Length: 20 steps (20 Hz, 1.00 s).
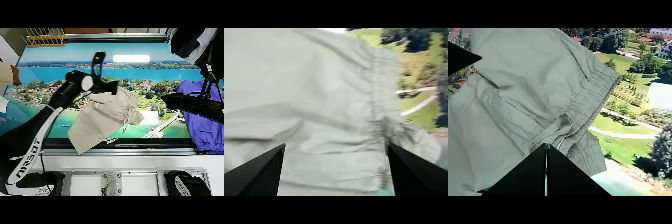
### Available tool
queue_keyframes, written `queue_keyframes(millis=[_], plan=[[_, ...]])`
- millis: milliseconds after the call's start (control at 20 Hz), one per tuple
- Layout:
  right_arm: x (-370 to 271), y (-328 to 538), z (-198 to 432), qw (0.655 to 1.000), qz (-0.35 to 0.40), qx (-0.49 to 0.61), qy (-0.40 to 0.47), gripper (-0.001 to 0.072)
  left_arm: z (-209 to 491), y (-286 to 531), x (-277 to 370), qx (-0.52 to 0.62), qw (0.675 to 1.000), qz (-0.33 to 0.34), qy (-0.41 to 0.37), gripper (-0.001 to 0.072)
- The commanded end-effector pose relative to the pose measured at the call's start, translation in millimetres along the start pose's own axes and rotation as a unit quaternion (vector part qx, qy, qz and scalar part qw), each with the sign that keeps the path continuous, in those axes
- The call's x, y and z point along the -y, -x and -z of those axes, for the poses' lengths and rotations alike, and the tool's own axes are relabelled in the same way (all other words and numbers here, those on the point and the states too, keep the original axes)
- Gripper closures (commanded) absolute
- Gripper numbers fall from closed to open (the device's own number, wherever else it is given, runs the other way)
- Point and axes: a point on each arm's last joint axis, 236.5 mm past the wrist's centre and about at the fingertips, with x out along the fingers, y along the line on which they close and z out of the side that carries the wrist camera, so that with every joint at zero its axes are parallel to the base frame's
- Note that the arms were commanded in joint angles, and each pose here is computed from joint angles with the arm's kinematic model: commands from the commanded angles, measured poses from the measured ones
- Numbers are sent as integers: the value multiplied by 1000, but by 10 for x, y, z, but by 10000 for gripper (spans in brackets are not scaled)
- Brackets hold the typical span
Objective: Fold the clothes and pants, and hang the long-sleeved shirts on hangers.
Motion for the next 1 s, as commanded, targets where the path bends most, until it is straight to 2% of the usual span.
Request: queue_keyframes(millis=[0, 250, 400, 600, 950], plan=[[-10, 0, -2, 1000, -2, 0, -1, 697, 564, 205, -1026, -71, 991, -69, 90, 18], [-10, 0, -2, 1000, -2, 0, -1, 697, 2088, 609, -1929, -170, 953, -136, 212, 18], [-10, 0, -2, 1000, -2, 0, -1, 698, 2671, 623, -1944, -190, 931, -117, 288, 18], [-48, 0, -18, 1000, -10, 4, -6, 697, 2952, 527, -1817, -190, 921, -91, 327, 18], [-70, 1, -30, 1000, -14, 6, -10, 697, 2861, 322, -1530, -164, 937, -57, 302, 18]])
